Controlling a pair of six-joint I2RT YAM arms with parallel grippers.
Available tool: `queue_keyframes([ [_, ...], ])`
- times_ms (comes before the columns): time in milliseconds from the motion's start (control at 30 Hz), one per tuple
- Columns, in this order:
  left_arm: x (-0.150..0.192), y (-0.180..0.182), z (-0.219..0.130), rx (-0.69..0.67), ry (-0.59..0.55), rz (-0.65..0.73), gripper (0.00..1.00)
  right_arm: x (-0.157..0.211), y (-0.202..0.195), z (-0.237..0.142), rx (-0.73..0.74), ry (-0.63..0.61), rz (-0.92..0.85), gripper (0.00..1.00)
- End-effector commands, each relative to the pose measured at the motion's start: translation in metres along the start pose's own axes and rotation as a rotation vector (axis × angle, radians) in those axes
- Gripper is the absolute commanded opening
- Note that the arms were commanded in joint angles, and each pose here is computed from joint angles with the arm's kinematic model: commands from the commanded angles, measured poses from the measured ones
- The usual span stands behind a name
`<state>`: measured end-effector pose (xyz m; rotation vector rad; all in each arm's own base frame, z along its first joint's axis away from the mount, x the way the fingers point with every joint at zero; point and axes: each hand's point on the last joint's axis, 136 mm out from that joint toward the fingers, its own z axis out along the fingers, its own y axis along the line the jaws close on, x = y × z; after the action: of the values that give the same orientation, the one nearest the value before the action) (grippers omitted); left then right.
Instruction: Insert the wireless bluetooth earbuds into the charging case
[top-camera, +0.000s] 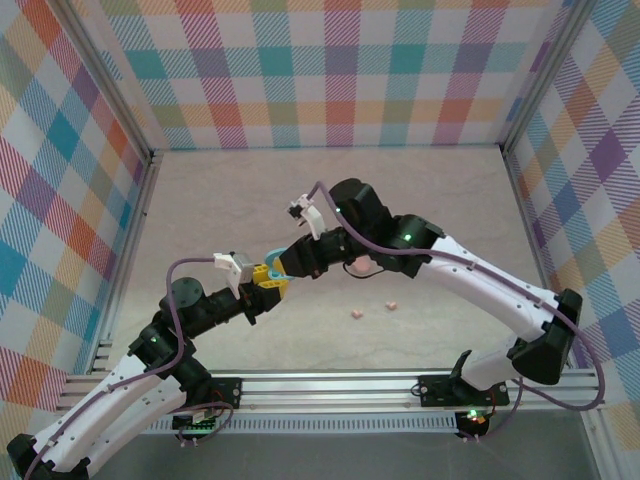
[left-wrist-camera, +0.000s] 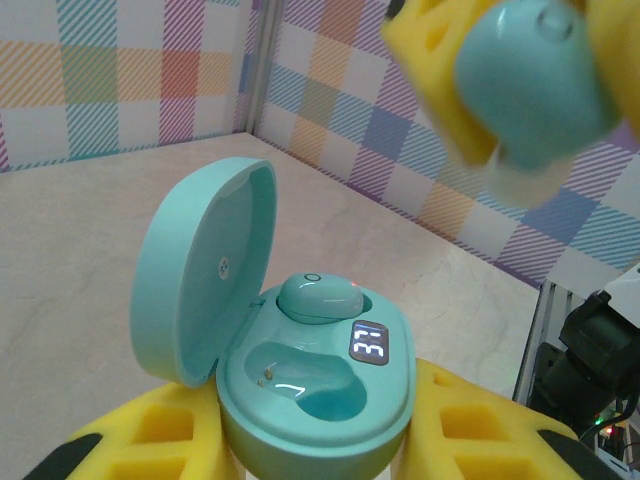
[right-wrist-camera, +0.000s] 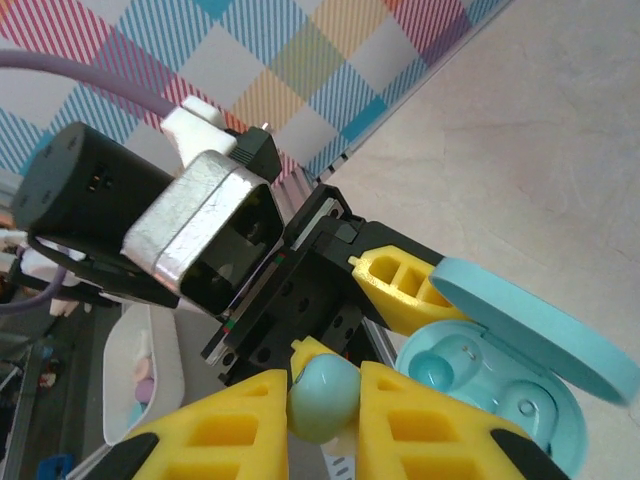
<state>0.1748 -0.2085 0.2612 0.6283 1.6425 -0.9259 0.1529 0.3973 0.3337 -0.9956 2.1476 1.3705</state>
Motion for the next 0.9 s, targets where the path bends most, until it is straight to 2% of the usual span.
queue_keyframes([
  [0, -0.006, -0.008, 0.000, 0.040, -0.031, 0.016, 0.23, -0.001, 0.013, 0.003, -0.035, 0.019, -0.065, 0.20],
  [867, -0.008, -0.010, -0.001, 0.046, -0.029, 0.017, 0.23, 0.011, -0.013, 0.029, 0.102, 0.064, -0.176, 0.22],
])
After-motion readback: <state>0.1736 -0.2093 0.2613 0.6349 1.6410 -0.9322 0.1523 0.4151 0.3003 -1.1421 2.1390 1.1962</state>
